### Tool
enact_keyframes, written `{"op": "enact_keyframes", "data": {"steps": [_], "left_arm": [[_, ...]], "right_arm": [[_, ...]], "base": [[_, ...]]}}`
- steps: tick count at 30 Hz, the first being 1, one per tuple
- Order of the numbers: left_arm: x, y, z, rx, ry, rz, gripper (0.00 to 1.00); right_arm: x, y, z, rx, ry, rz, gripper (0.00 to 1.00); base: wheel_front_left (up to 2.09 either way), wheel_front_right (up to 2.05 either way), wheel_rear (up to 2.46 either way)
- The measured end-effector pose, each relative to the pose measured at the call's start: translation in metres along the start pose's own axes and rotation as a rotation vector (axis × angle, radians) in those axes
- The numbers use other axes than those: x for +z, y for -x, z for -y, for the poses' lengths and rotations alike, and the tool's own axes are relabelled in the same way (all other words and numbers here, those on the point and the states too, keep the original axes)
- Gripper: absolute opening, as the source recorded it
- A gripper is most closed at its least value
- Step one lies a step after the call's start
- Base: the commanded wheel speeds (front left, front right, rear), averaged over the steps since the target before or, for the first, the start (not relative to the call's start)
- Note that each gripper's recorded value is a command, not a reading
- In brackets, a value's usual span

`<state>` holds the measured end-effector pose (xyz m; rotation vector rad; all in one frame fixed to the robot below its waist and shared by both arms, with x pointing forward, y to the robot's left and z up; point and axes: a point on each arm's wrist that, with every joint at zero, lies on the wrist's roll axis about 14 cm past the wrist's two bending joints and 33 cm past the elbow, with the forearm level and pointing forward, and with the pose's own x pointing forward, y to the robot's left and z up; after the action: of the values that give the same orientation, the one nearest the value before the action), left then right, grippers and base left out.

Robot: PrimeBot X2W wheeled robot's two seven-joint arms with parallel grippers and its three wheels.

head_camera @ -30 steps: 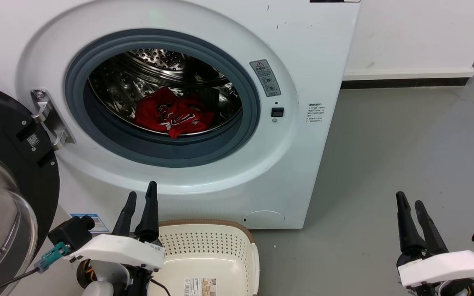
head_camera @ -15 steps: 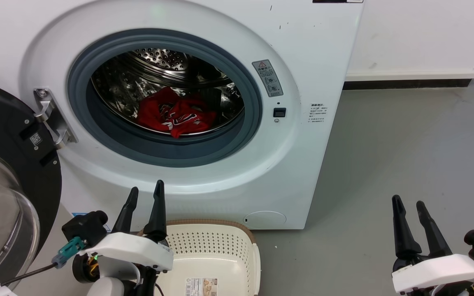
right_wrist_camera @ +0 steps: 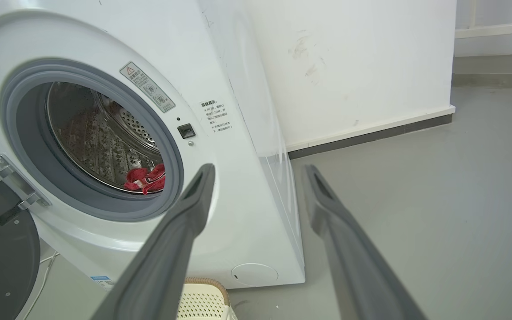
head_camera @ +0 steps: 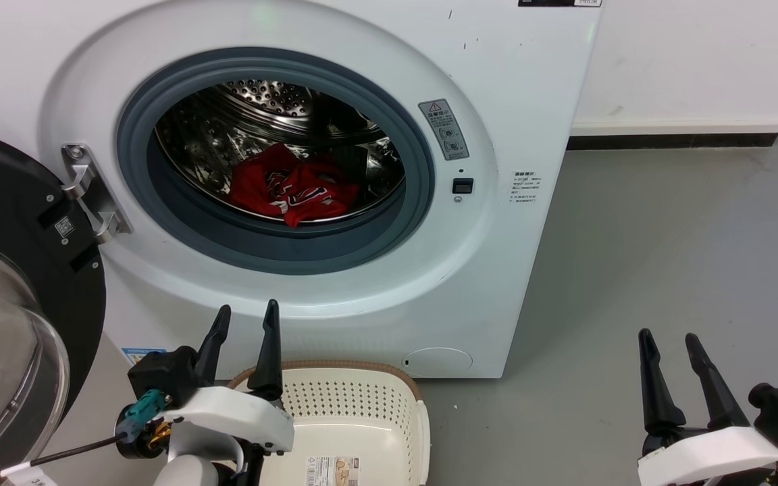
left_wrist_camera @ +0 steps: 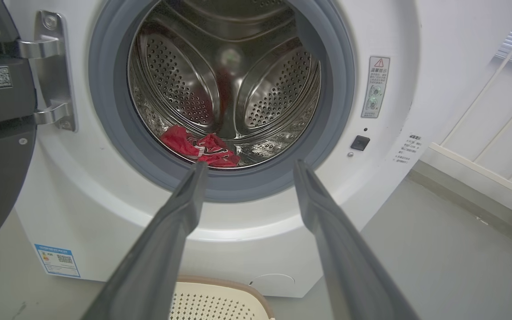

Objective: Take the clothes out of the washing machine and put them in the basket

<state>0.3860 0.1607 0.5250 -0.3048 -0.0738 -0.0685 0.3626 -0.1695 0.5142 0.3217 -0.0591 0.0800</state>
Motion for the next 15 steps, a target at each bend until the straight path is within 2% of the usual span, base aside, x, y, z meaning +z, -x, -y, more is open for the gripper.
{"op": "enact_keyframes", "data": {"steps": [15], "left_arm": [[-0.0017,0.0025,0.0011,-0.014,-0.168,0.010,1.00]], "right_arm": [[0.0028,0.0019,-0.0014,0.023,0.188,0.000,1.00]], "base": [[0.00,0.00,0.00]]}}
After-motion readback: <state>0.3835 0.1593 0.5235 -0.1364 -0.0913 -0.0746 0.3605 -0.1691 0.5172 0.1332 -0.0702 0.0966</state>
